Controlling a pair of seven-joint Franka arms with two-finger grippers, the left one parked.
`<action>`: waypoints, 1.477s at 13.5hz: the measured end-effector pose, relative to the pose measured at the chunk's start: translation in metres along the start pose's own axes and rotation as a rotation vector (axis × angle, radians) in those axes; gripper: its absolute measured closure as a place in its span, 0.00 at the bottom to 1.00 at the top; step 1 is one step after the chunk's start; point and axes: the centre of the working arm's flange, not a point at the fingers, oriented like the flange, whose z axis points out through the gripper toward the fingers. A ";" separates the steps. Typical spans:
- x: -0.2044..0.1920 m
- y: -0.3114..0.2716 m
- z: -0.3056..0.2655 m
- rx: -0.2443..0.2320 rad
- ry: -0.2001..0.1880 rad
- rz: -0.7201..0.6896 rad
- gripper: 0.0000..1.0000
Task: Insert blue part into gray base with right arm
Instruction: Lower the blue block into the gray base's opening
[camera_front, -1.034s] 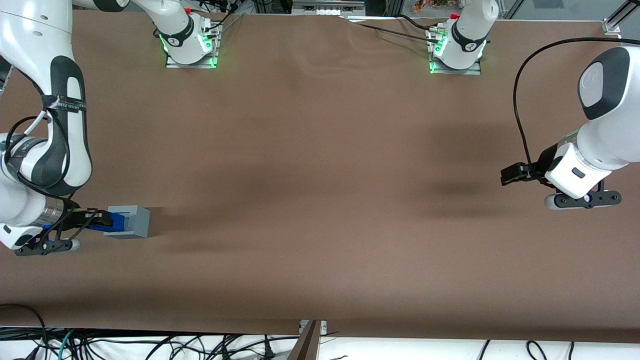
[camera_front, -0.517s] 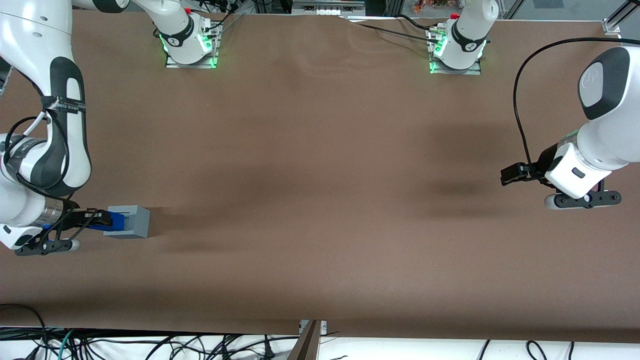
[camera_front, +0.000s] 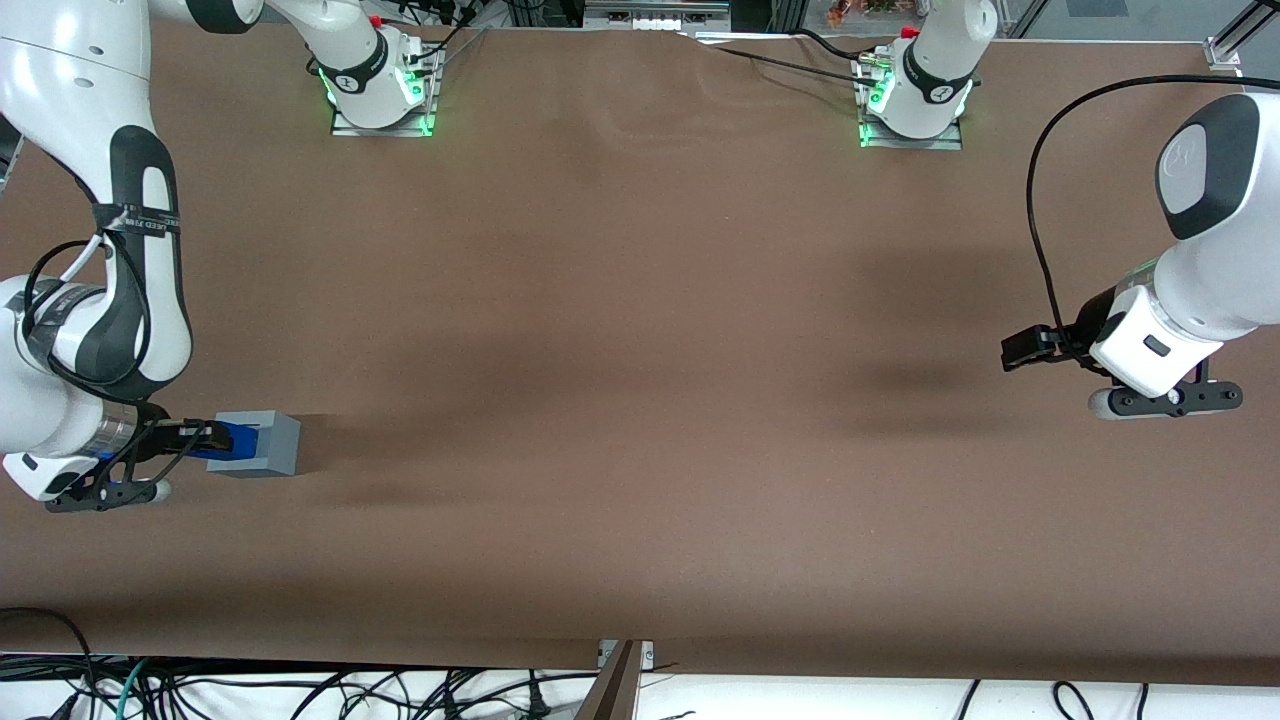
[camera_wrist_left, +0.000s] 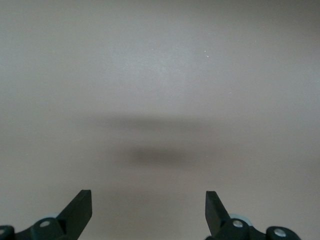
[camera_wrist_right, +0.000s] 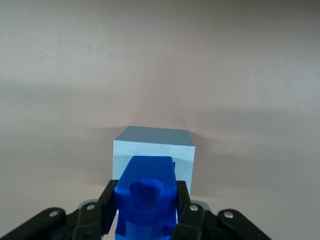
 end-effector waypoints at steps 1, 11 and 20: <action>0.000 0.000 0.000 0.000 0.000 0.000 0.50; 0.000 0.001 0.000 0.001 -0.003 0.071 0.50; -0.005 0.002 0.007 0.012 -0.041 0.081 0.50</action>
